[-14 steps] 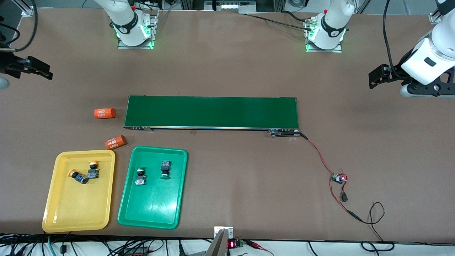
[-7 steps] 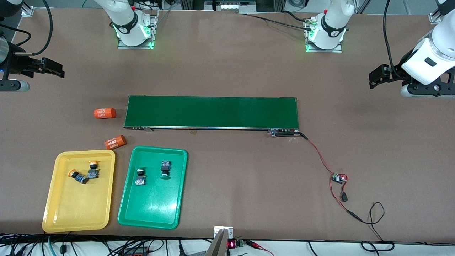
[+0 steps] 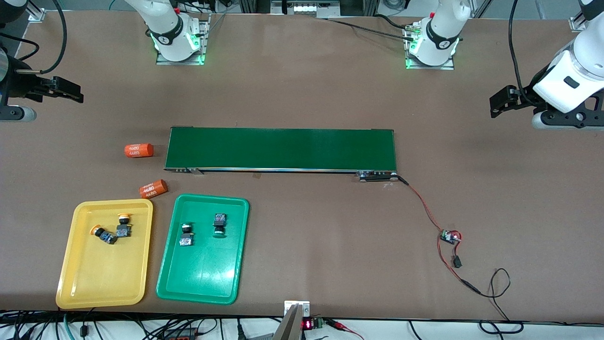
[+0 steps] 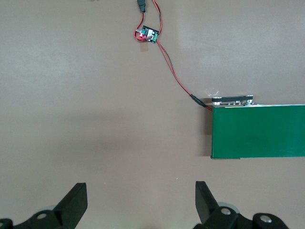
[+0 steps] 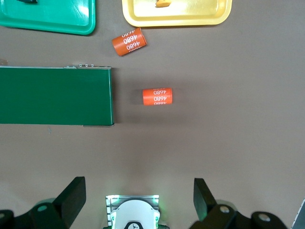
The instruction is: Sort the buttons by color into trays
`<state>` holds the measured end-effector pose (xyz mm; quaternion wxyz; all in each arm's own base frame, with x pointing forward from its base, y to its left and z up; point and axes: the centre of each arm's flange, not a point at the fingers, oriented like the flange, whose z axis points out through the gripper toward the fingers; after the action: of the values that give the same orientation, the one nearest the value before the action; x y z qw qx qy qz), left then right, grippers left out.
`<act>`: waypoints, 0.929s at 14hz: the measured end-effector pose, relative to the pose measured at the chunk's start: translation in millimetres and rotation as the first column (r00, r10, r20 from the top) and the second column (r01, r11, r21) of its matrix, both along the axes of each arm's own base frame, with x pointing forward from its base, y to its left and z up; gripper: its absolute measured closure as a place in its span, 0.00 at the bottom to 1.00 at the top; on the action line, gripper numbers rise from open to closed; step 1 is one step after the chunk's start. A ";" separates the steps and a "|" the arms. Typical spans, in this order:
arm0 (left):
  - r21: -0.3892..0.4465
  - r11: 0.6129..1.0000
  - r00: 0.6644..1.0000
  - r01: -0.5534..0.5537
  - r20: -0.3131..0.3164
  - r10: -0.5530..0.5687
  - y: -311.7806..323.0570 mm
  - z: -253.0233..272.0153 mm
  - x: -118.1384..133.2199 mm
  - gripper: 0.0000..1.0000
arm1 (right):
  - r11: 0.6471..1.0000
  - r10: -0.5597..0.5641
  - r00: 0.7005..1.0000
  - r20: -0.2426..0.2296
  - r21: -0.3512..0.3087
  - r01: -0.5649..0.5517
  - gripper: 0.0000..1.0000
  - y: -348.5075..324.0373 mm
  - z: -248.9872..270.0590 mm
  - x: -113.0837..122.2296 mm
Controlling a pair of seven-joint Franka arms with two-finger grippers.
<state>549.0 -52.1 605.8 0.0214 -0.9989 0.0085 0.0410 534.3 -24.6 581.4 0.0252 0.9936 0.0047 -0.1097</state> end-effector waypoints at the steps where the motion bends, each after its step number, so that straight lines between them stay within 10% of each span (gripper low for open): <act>1: 0.000 1.000 1.000 0.000 0.000 0.000 0.0 0.0 0.0 0.00 | 1.000 -0.001 1.000 0.000 0.000 0.001 0.00 -0.6 0.0 0.0; 13: 0.000 1.000 1.000 0.000 0.000 0.000 0.2 0.0 0.0 0.00 | 1.000 -0.020 1.000 0.005 0.001 0.020 0.00 -10.3 -1.3 -10.1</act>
<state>549.0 -52.0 605.8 0.0214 -0.9989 0.0084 0.0410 524.3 -34.9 580.0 0.0237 0.9939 -0.0052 -0.1077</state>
